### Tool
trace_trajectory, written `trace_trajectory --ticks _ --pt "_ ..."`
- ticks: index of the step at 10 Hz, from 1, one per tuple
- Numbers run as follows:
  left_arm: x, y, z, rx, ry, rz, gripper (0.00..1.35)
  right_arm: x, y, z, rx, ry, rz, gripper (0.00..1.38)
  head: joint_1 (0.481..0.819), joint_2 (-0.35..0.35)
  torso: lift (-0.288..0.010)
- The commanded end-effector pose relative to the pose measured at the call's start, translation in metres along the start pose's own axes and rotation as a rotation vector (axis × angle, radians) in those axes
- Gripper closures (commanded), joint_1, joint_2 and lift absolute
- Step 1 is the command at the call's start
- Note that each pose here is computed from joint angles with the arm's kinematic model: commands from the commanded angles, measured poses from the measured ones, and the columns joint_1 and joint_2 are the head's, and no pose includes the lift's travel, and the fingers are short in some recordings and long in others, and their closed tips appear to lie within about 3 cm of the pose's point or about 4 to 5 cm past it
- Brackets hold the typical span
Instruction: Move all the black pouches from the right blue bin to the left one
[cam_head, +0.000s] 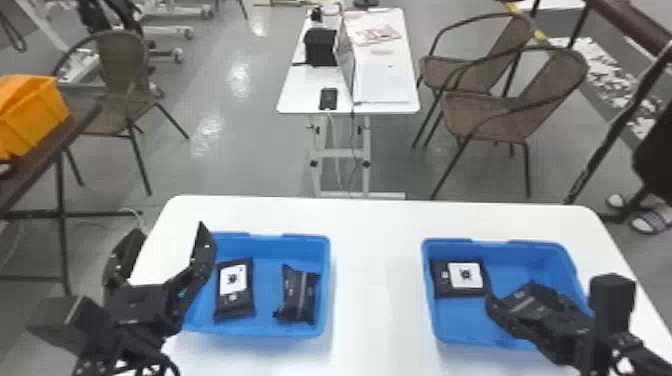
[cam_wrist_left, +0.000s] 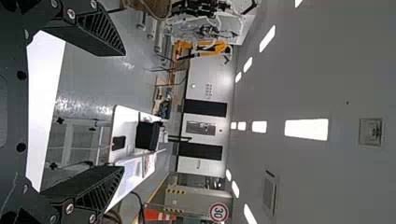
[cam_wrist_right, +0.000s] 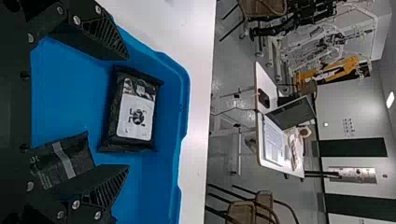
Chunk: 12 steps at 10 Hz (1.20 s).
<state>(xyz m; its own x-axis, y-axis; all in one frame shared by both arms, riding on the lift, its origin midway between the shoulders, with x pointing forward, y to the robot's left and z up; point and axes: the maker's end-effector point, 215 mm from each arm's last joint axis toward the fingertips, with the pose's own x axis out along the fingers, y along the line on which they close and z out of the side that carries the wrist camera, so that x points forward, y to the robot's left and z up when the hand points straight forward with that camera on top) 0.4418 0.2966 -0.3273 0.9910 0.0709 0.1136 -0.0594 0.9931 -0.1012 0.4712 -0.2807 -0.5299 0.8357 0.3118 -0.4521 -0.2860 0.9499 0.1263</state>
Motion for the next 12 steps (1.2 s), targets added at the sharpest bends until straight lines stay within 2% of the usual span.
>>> trace_trajectory --ticks 1,2,4,6,12 --pt "0.001 -0.007 -0.001 -0.018 0.001 -0.002 0.17 0.014 -0.021 0.004 -0.018 0.011 -0.016 0.21 0.695 0.027 0.01" --pt "0.001 -0.009 -0.001 -0.028 0.0 0.003 0.17 0.024 -0.03 0.008 -0.037 0.015 -0.022 0.21 0.695 0.006 0.01" --pt "0.0 -0.006 -0.001 -0.028 -0.003 0.011 0.17 0.051 -0.031 0.001 -0.026 0.021 -0.007 0.21 0.695 -0.012 0.01" --pt "0.001 -0.007 0.001 -0.027 -0.006 0.009 0.17 0.077 -0.021 -0.005 -0.05 0.049 0.037 0.21 0.695 -0.003 0.01" --pt "0.006 -0.012 0.007 -0.025 -0.025 0.001 0.17 0.116 0.004 -0.013 -0.262 0.246 0.195 0.2 0.695 0.052 0.01"
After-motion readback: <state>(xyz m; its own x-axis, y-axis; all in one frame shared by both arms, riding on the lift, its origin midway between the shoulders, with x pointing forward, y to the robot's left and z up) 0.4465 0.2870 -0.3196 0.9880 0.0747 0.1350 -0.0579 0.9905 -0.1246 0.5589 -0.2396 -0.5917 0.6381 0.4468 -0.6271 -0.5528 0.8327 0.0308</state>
